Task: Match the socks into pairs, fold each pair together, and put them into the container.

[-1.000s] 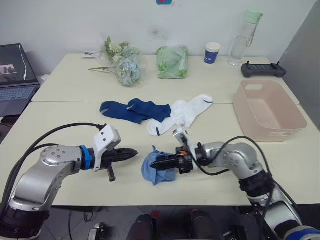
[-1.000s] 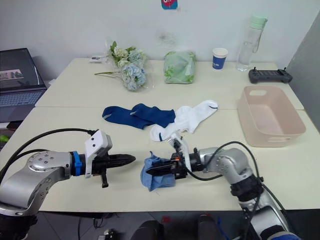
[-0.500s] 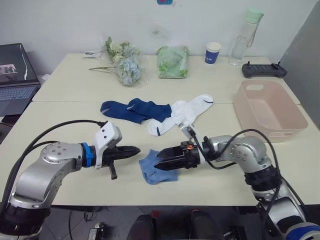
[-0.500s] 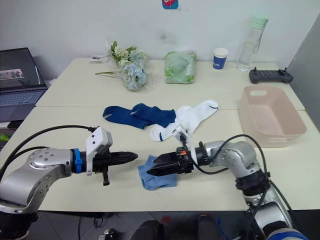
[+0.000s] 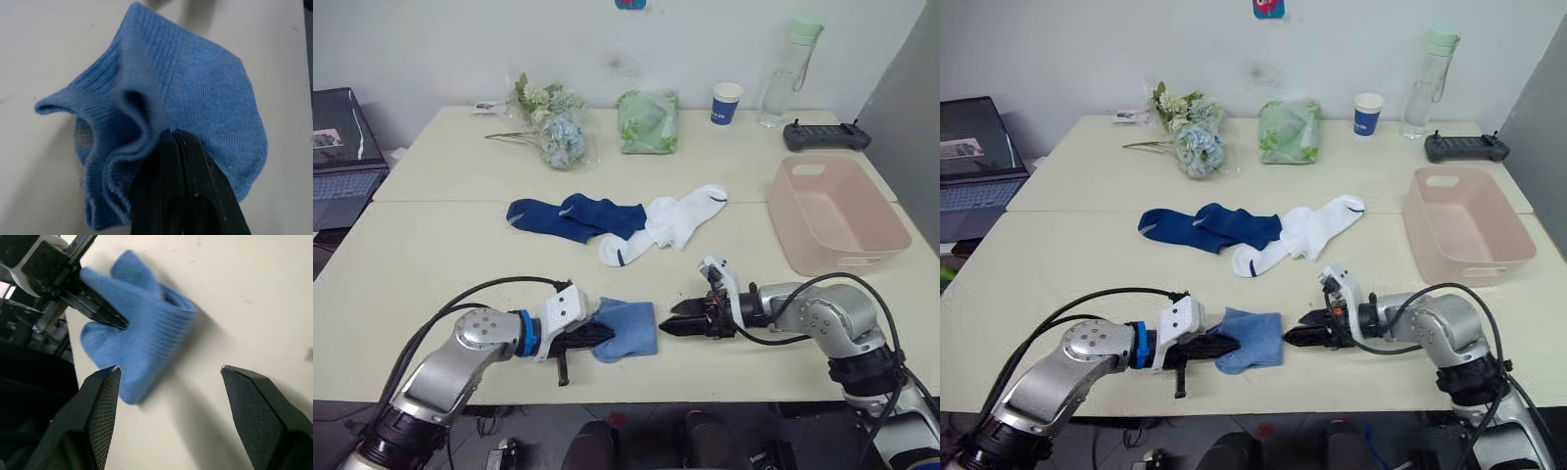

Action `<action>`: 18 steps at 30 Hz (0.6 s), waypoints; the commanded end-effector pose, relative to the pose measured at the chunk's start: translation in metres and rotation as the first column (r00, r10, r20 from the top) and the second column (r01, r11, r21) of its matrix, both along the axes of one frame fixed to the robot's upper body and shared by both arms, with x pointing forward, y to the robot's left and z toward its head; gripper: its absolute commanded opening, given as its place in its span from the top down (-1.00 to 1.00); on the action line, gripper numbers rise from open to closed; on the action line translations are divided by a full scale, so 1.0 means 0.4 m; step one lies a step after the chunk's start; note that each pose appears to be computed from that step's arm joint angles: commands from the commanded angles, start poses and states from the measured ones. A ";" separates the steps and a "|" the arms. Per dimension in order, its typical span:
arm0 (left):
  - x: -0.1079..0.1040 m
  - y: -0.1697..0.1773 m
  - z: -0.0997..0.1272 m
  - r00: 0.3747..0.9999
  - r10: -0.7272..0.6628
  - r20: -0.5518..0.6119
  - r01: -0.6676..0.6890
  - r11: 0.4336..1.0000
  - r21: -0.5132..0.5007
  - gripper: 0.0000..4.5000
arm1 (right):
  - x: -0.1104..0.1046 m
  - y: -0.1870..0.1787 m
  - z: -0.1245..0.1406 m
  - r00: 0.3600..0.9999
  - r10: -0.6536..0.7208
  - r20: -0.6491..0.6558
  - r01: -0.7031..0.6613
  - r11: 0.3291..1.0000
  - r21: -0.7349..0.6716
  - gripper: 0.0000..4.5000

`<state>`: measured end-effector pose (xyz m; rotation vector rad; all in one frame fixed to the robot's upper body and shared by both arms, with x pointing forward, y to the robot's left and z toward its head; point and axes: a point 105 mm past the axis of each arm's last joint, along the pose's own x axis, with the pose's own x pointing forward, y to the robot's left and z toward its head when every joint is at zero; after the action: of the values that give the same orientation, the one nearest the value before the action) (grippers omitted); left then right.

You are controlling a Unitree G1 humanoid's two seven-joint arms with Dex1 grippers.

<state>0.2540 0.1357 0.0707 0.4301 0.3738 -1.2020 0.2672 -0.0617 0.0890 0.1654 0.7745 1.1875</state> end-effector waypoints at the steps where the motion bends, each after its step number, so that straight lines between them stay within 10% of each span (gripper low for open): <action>1: 0.000 0.028 -0.044 0.998 0.053 -0.024 -0.052 0.997 0.051 1.00 | -0.004 0.003 -0.009 1.000 0.022 -0.017 -0.023 0.999 -0.030 -0.56; 18: -0.005 0.031 0.001 0.996 0.082 -0.021 -0.082 0.997 0.010 1.00 | 0.023 0.163 -0.006 0.967 0.045 -0.251 -0.001 0.985 0.170 -0.56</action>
<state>0.2512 0.1406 0.0723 0.3961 0.3856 -1.1615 0.2707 0.0016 0.0811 0.4624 0.9360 1.2715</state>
